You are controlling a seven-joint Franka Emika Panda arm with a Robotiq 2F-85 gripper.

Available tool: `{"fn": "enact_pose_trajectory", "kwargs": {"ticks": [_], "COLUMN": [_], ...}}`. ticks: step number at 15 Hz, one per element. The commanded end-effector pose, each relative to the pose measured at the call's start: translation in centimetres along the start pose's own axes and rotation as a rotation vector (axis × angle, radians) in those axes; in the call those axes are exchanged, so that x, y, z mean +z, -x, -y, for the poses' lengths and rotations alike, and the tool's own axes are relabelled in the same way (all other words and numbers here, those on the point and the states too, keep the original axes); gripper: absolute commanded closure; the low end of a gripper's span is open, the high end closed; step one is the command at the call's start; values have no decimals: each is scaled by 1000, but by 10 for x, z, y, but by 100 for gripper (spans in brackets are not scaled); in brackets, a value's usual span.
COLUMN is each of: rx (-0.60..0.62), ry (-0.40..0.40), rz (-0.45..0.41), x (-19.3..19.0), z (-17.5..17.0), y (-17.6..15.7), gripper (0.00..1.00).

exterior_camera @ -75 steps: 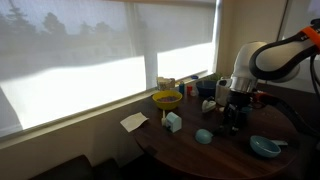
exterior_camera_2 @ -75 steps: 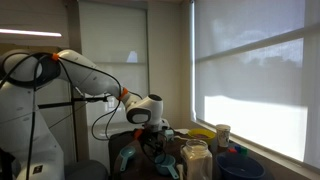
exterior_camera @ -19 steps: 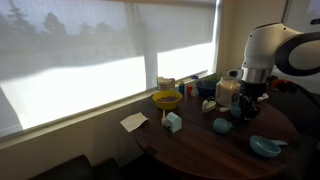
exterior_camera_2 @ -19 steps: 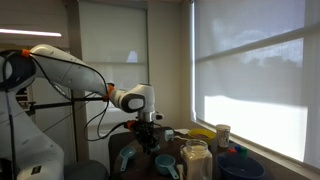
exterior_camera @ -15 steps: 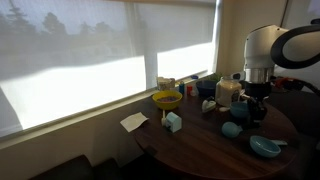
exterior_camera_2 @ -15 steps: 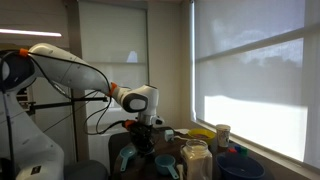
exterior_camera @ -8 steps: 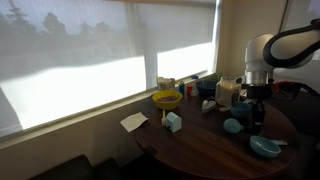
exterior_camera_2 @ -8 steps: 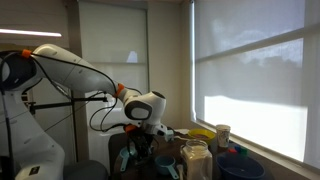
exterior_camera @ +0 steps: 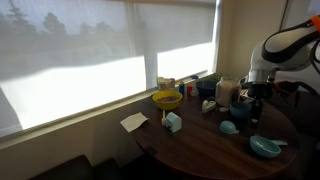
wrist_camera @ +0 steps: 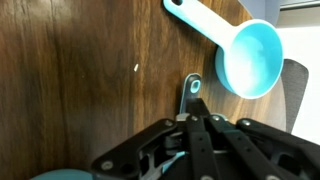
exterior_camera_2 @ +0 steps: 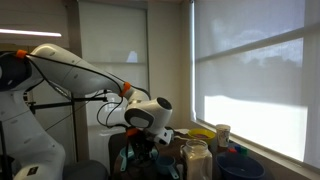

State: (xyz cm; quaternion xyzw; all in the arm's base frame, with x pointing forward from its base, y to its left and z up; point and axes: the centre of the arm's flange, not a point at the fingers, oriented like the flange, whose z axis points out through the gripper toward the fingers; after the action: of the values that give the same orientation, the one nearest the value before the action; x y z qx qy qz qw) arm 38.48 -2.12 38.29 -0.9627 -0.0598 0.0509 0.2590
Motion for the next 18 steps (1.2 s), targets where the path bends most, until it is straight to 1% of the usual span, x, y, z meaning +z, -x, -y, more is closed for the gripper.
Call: {"fn": "enact_pose_trajectory", "kwargs": {"ticks": [1, 4, 5, 7, 10, 11, 12, 14, 15, 17, 18], "rx": [-6, 36, 52, 92, 136, 145, 148, 149, 151, 155, 158], "ry": [-63, -92, -98, -121, -178, -198, -223, -265, -272, -289, -293], "rz": [-38, -27, -28, -18, -12, -17, -22, -29, -27, -11, 1], "x": [2, 9, 10, 14, 22, 23, 23, 23, 25, 29, 32], "z": [1, -8, -12, -23, -38, -39, -39, -37, -37, -37, -35], "y": [1, 3, 4, 10, 16, 17, 16, 15, 14, 13, 11], "gripper": [68, 48, 40, 27, 5, 1, 1, 5, 11, 18, 13]}}
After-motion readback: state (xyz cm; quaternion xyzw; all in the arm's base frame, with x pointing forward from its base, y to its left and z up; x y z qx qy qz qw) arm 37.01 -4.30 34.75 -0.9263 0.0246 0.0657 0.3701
